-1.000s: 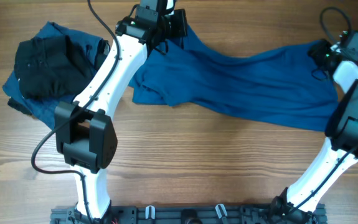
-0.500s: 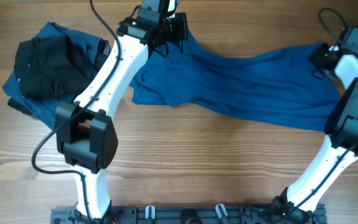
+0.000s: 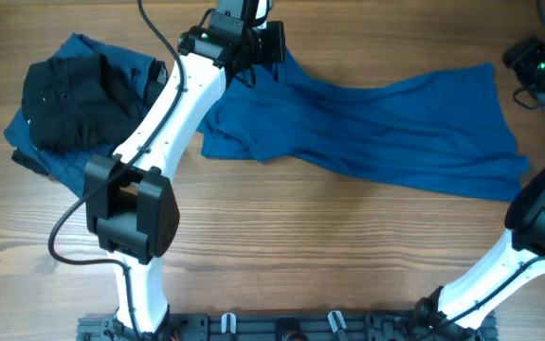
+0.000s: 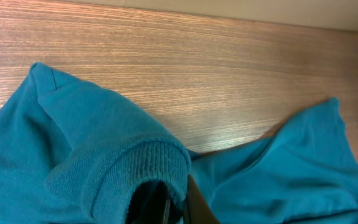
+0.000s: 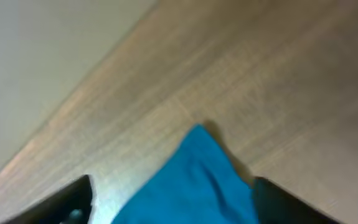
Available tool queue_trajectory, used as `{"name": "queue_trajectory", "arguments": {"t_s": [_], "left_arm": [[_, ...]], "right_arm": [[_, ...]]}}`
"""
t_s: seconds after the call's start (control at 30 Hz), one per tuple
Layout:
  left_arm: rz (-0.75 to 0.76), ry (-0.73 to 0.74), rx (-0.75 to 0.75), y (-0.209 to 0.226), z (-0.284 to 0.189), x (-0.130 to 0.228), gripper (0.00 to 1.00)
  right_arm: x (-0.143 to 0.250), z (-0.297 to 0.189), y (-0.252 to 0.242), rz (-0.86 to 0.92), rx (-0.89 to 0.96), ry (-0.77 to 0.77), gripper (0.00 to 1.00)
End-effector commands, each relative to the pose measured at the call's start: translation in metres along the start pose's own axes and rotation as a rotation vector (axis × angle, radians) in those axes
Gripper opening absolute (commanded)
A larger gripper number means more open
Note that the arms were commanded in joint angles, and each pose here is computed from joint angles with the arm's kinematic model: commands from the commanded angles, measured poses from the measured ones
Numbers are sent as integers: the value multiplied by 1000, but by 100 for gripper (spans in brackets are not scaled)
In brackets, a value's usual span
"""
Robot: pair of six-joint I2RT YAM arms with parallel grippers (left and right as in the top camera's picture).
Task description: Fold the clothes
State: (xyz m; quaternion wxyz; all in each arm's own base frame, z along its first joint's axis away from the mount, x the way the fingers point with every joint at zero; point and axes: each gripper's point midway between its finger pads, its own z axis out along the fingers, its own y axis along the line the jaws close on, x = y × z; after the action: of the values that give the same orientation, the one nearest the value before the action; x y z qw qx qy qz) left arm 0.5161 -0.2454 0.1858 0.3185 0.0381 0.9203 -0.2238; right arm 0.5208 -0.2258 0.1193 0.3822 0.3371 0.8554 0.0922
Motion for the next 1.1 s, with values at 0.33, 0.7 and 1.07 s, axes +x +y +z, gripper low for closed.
{"name": "queue_trajectory", "arguments": {"t_s": [0.33,0.7,1.07], "left_arm": [[39,-17,9,-12,-12,-5,5],[35,2,1,-10,-12,0,5],[29,30,-10,-7,-12,7,5]], "right_arm": [[67,92,-28,-196,193,69,75],[84,95,-38,-185,221,138,17],[12,8,-13,-90,79,48,4]]}}
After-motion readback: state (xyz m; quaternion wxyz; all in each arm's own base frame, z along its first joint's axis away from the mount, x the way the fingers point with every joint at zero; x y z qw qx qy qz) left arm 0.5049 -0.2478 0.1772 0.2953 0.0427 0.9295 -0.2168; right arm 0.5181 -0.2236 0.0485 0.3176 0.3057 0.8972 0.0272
